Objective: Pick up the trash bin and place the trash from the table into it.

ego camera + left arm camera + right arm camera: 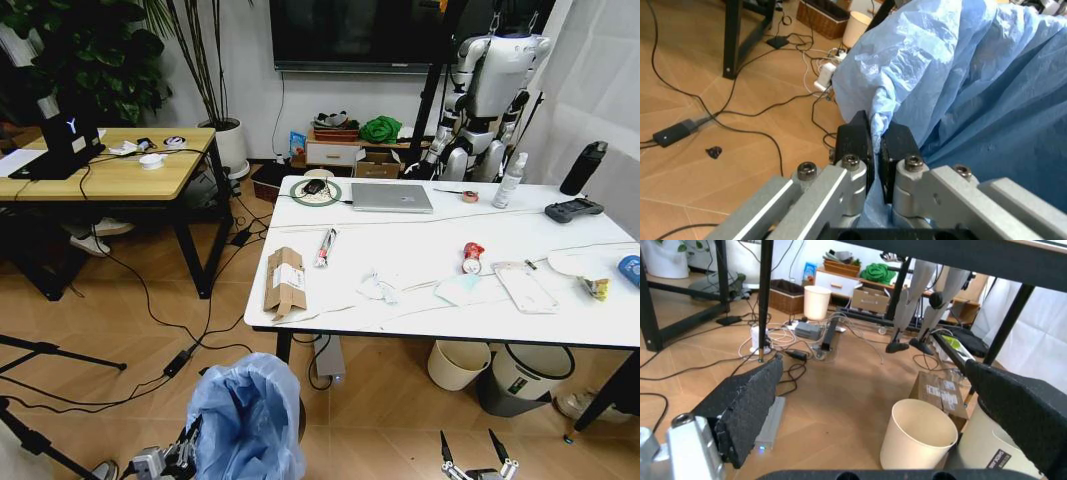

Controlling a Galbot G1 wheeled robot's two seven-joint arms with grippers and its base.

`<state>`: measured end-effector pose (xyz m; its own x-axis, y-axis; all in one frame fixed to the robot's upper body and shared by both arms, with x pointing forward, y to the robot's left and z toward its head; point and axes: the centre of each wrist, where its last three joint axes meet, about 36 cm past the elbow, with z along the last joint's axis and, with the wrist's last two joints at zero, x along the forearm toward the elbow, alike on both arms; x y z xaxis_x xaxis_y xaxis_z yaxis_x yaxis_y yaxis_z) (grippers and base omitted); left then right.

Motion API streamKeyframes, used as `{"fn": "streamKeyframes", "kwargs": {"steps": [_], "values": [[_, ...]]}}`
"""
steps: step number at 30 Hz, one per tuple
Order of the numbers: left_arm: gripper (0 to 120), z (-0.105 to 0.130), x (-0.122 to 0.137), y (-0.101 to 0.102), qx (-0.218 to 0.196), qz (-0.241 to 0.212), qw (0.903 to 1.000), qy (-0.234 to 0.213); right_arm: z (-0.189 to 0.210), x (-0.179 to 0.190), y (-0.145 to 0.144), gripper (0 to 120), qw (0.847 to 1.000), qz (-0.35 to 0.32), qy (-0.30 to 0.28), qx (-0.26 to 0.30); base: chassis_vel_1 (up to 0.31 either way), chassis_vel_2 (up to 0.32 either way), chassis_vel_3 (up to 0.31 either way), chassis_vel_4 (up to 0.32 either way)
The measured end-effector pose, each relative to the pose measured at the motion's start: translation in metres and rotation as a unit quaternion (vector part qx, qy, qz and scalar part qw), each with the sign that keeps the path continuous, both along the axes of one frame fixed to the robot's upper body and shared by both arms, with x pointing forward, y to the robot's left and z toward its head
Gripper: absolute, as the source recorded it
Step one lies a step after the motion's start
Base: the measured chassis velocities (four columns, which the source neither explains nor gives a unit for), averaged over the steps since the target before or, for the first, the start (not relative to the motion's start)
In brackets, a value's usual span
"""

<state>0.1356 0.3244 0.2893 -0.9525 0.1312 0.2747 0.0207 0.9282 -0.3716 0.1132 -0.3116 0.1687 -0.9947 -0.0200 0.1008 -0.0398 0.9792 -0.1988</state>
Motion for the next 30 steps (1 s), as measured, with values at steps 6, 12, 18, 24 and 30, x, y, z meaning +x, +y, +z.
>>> {"fn": "streamKeyframes", "kwargs": {"steps": [6, 12, 18, 24, 30], "values": [[0, -0.002, -0.001, 0.002, 0.001, 0.003, 1.0, 0.002, 0.0, 0.001, 0.001, 100, 1.0, 0.001, 0.0, 0.001, 0.0, 0.0, 0.0, 0.0], [0, -0.005, -0.003, 0.006, 0.005, 0.006, 1.0, 0.006, -0.001, 0.0, 0.001, 100, 1.0, 0.001, 0.001, 0.001, 0.0, 0.0, 0.0, 0.0], [0, -0.018, -0.005, 0.017, 0.014, -0.014, 0.9997, -0.013, -0.001, 0.0, 0.001, 100, 1.0, 0.001, 0.001, 0.001, 0.0, 0.0, 0.0, 0.0], [0, -0.022, -0.006, 0.019, 0.02, -0.009, 0.9996, -0.018, -0.001, 0.0, 0.001, 100, 1.0, 0.001, 0.001, 0.001, 0.0, 0.0, 0.0, 0.0], [0, -0.023, -0.006, 0.021, 0.013, -0.008, 0.9997, -0.018, -0.001, 0.0, 0.001, 100, 1.0, 0.002, 0.001, 0.001, 0.0, 0.0, 0.0, 0.0]]}}
